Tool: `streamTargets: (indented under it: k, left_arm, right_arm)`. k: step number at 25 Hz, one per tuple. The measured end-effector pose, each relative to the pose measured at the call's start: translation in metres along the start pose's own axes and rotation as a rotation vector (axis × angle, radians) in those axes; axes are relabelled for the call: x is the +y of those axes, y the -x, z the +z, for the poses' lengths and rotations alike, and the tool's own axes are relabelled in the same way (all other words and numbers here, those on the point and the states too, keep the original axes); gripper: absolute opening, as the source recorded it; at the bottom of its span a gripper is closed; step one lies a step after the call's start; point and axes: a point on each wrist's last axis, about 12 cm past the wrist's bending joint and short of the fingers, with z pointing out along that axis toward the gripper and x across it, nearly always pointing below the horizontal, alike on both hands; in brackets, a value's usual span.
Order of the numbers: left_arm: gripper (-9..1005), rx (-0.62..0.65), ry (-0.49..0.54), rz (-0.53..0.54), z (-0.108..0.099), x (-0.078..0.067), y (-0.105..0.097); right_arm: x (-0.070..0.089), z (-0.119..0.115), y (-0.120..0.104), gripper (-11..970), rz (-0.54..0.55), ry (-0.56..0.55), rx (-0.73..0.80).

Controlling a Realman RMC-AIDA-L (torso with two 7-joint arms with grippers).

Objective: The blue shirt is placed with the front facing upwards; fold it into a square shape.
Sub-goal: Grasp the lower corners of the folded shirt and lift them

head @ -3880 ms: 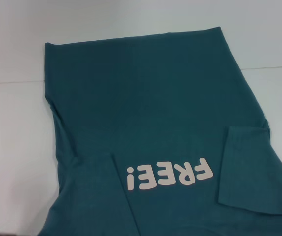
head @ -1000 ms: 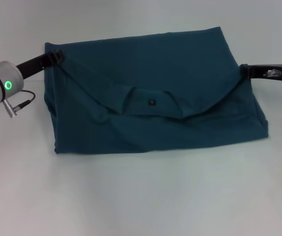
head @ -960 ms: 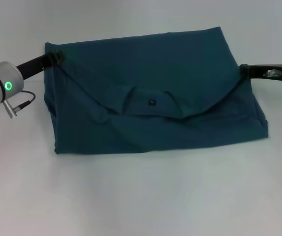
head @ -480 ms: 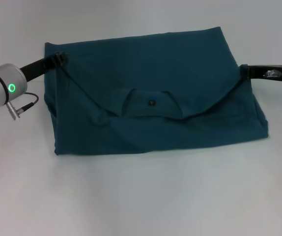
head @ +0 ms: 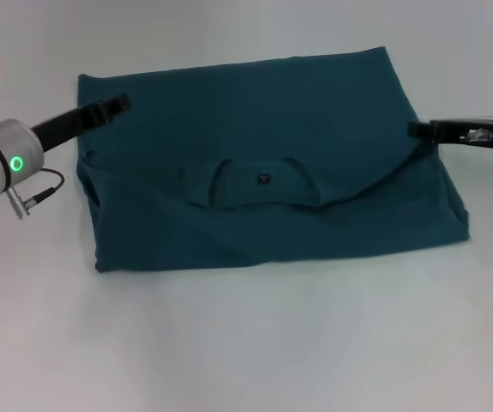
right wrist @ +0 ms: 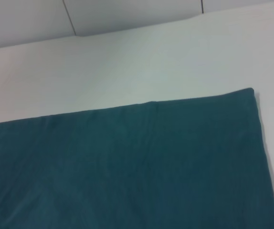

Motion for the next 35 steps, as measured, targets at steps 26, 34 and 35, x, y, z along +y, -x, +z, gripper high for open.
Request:
streamTargets:
  k: [26,34,35]
  left_arm:
    - [877,0.03,-0.094,-0.018,-0.099,0.051,-0.021]
    - [877,0.109,-0.109,0.034,-0.109,0.052,-0.035]
    - [877,0.117,-0.111,0.038,-0.109,0.051,-0.036]
  right_arm:
    - [-0.033,-0.072,-0.043,752,0.17,0.191,0.036]
    - [-0.051,-0.096,-0.05,746,0.269,0.209,0.101]
    - [-0.052,-0.096,-0.05,746,0.272,0.205,0.109]
